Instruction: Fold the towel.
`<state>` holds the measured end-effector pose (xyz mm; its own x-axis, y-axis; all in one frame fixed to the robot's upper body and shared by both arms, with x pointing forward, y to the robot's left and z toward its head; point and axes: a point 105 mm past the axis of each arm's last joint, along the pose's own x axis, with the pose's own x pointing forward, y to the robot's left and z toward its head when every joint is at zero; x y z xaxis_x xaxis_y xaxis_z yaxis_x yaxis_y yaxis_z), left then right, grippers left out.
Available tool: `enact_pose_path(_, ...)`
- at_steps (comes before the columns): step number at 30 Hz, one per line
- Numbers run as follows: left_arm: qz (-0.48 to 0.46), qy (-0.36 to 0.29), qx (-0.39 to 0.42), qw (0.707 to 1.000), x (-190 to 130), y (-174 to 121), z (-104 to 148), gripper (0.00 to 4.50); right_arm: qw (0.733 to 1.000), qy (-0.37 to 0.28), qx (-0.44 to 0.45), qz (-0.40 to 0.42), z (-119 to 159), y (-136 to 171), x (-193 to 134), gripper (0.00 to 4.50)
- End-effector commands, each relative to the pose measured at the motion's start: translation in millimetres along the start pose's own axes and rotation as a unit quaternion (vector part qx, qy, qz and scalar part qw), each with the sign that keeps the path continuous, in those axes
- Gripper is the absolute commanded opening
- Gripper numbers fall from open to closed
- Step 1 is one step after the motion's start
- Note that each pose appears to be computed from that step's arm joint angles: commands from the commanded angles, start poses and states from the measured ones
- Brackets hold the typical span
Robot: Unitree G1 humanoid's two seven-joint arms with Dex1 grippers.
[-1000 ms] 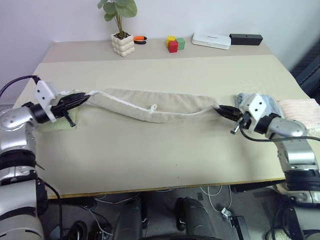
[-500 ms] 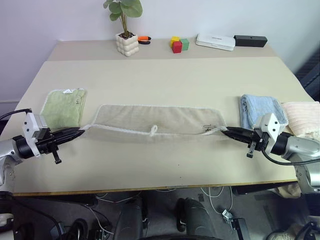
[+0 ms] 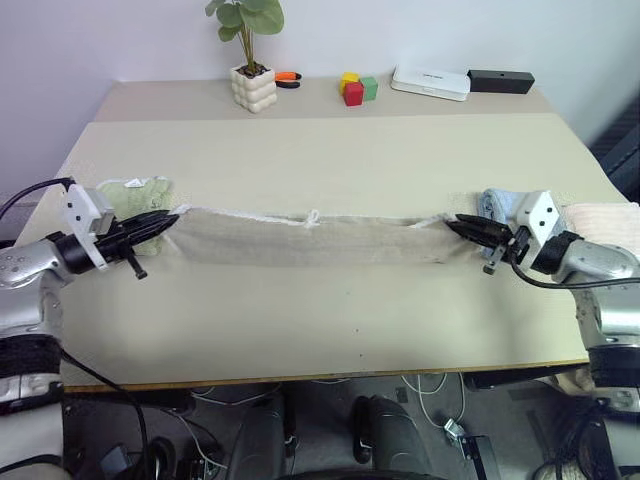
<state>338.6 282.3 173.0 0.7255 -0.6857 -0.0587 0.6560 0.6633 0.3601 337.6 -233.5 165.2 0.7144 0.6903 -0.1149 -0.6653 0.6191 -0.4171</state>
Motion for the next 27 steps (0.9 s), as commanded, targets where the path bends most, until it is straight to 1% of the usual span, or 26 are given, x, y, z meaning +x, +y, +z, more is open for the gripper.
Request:
enact_pose_path(1,0.028,0.002,0.024,0.999,9,12,-2,0.0,0.999,-0.018,-0.028,-0.032,11,-12,10,0.02)
enact_pose_path(8,0.046,0.005,0.023,0.999,25,17,-12,0.0,0.997,-0.01,-0.035,-0.072,2,-28,21,0.02)
enact_pose_path(12,0.078,0.012,0.028,0.997,29,24,-17,0.0,0.996,-0.007,-0.039,-0.083,-1,-31,27,0.02)
enact_pose_path(17,0.088,0.019,0.033,0.995,33,25,-22,0.0,0.993,0.021,-0.055,-0.1,-14,-34,32,0.02)
enact_pose_path(22,0.092,0.032,0.033,0.995,38,23,-29,0.0,0.993,0.024,-0.061,-0.099,-18,-31,41,0.02)
enact_pose_path(27,0.087,0.053,0.023,0.995,43,17,-40,0.0,0.992,0.039,-0.068,-0.101,-27,-28,43,0.02)
